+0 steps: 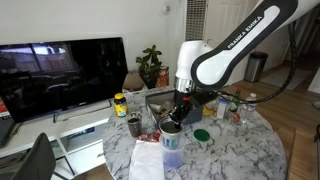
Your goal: Remove both cups in the shoe box at the same time and place them on the table then pick up the gray cup and stack it into the clear cup
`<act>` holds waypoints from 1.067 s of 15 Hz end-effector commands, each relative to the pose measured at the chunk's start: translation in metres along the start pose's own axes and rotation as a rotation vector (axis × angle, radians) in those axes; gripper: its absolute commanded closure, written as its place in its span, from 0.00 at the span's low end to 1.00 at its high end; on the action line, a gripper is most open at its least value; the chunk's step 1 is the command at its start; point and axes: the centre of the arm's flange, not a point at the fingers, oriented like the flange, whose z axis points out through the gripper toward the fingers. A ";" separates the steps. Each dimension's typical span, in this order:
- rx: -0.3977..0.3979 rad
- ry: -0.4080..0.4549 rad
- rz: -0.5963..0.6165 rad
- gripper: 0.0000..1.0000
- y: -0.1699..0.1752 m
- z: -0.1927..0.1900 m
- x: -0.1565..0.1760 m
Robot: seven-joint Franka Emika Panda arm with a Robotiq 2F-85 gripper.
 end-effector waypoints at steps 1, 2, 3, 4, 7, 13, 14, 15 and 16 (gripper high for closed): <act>-0.013 -0.014 0.047 0.68 -0.007 0.022 0.013; -0.011 -0.010 0.053 0.61 -0.009 0.020 0.013; -0.005 -0.010 0.053 0.55 -0.010 0.019 0.013; -0.003 -0.004 0.054 0.46 -0.011 0.015 0.012; 0.004 0.021 0.058 0.24 -0.014 -0.001 0.010; 0.024 0.059 0.131 0.00 -0.020 -0.046 -0.001; 0.028 0.070 0.141 0.00 -0.020 -0.055 -0.005; 0.026 0.082 0.152 0.00 -0.020 -0.064 -0.009; 0.031 0.088 0.161 0.00 -0.020 -0.073 -0.013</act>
